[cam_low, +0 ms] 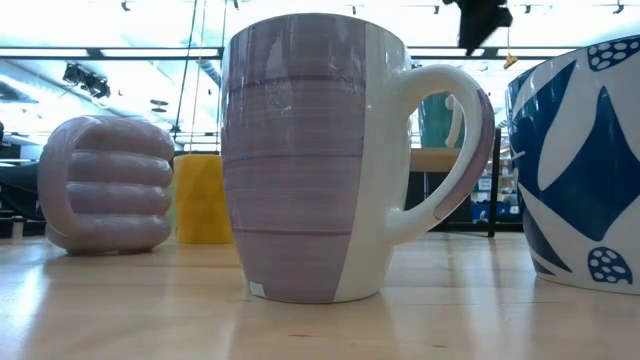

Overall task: Place coffee mugs
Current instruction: Put the blue and white mug on the shelf

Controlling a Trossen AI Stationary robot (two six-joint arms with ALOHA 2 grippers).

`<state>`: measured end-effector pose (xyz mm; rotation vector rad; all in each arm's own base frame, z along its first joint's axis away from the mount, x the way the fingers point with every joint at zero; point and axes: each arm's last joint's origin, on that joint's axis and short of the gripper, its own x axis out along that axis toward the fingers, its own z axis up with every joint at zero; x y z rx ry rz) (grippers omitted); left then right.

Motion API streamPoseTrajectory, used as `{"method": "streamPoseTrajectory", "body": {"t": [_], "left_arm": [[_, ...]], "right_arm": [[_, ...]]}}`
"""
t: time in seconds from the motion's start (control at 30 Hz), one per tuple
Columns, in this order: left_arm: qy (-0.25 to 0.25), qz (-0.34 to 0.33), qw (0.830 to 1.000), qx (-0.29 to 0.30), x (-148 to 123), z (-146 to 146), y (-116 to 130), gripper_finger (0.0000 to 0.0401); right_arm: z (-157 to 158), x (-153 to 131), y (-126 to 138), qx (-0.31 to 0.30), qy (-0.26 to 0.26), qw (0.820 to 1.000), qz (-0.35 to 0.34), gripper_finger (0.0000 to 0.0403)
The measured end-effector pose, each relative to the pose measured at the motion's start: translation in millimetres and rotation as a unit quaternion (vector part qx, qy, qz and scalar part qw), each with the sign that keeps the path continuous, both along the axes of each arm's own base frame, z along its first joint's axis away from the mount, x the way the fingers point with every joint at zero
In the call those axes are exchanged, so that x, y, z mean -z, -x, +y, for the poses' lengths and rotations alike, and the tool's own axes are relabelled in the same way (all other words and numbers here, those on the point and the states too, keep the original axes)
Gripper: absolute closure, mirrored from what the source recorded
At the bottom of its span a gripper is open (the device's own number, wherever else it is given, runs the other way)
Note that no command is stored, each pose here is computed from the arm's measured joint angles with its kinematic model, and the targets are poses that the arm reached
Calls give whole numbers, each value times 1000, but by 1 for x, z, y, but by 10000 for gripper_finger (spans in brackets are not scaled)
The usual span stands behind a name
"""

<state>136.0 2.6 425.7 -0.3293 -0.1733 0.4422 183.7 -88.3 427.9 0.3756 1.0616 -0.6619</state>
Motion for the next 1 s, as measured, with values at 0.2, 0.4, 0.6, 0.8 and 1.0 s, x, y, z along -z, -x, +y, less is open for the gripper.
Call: {"method": "streamPoseTrajectory", "body": {"t": [0.2,0.4,0.6,0.8,1.0], "left_arm": [[-32,10,999,-15,0,-1,-13,255],[-33,23,999,-14,4,-2,-24,255],[-22,15,1000,-11,4,-2,-24,255],[-21,13,1000,-10,3,-2,-23,255],[-23,13,1000,8,3,-3,-23,255]], "right_arm": [[7,32,9,52,24,998,32,228],[4,64,6,116,29,991,57,228],[0,85,2,172,67,981,54,228],[-1,96,-4,198,60,978,5,228],[3,96,-13,200,48,978,-44,233]]}}
